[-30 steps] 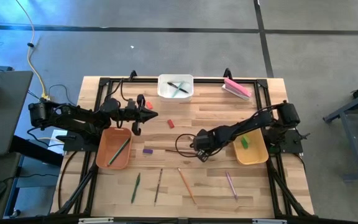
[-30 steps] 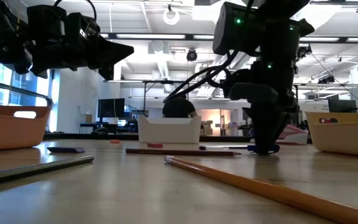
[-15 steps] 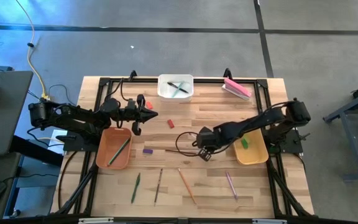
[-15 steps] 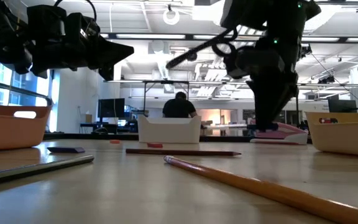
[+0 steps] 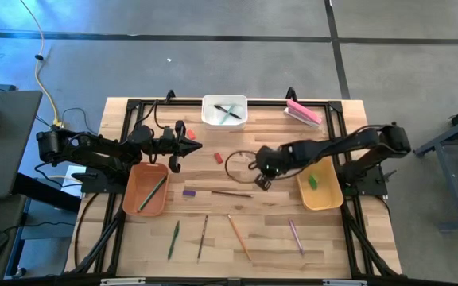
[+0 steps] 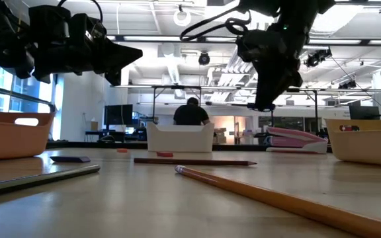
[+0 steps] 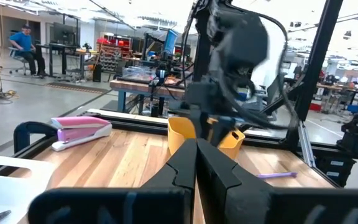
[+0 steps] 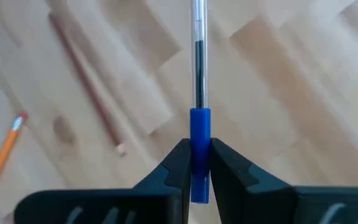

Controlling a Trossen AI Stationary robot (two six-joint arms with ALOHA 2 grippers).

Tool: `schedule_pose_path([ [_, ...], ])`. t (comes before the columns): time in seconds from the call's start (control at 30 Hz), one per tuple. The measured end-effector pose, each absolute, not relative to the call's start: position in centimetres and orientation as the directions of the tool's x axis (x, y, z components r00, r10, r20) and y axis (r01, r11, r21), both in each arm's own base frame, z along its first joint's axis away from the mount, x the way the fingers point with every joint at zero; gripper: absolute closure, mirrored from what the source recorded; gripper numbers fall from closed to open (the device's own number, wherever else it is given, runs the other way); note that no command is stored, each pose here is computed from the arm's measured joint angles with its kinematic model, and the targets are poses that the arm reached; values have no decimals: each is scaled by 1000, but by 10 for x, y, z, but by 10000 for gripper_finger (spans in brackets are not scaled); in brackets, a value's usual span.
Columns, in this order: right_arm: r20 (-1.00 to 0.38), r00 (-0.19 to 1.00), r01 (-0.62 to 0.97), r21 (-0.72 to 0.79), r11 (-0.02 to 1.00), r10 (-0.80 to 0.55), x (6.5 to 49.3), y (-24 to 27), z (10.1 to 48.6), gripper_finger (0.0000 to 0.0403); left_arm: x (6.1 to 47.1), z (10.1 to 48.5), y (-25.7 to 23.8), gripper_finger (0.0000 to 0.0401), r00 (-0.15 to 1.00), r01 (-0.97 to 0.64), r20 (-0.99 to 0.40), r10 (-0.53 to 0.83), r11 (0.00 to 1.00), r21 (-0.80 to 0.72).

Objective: Sort crayons/erasers/pens/pencils in bins
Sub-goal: Put the blue pen into the white bin

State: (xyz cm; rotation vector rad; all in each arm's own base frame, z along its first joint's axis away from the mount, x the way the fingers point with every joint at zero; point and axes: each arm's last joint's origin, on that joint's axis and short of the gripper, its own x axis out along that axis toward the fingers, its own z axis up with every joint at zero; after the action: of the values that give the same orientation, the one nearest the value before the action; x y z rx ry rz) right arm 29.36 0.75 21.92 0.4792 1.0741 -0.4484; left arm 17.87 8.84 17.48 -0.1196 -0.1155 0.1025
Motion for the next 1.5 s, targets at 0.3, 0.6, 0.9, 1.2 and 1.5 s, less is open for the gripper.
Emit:
schedule_pose_path([
  [0.3,-832,497,498,41,866,-247,313,-60,261,367,179,175,89,401,984,-124,110,138,984,-127],
  [0.6,-817,465,434,-125,892,-341,358,-147,277,367,179,175,89,401,984,-124,111,138,984,-127],
  [0.9,-869,412,333,-136,933,-274,401,-212,233,367,179,175,89,401,985,-121,109,135,984,-128],
  [1.2,-900,348,313,-153,937,-263,423,-251,200,367,179,175,89,401,985,-120,106,135,983,-137],
  [1.5,-919,305,323,-145,935,-248,420,-263,182,366,179,174,89,401,985,-120,103,135,983,-138],
])
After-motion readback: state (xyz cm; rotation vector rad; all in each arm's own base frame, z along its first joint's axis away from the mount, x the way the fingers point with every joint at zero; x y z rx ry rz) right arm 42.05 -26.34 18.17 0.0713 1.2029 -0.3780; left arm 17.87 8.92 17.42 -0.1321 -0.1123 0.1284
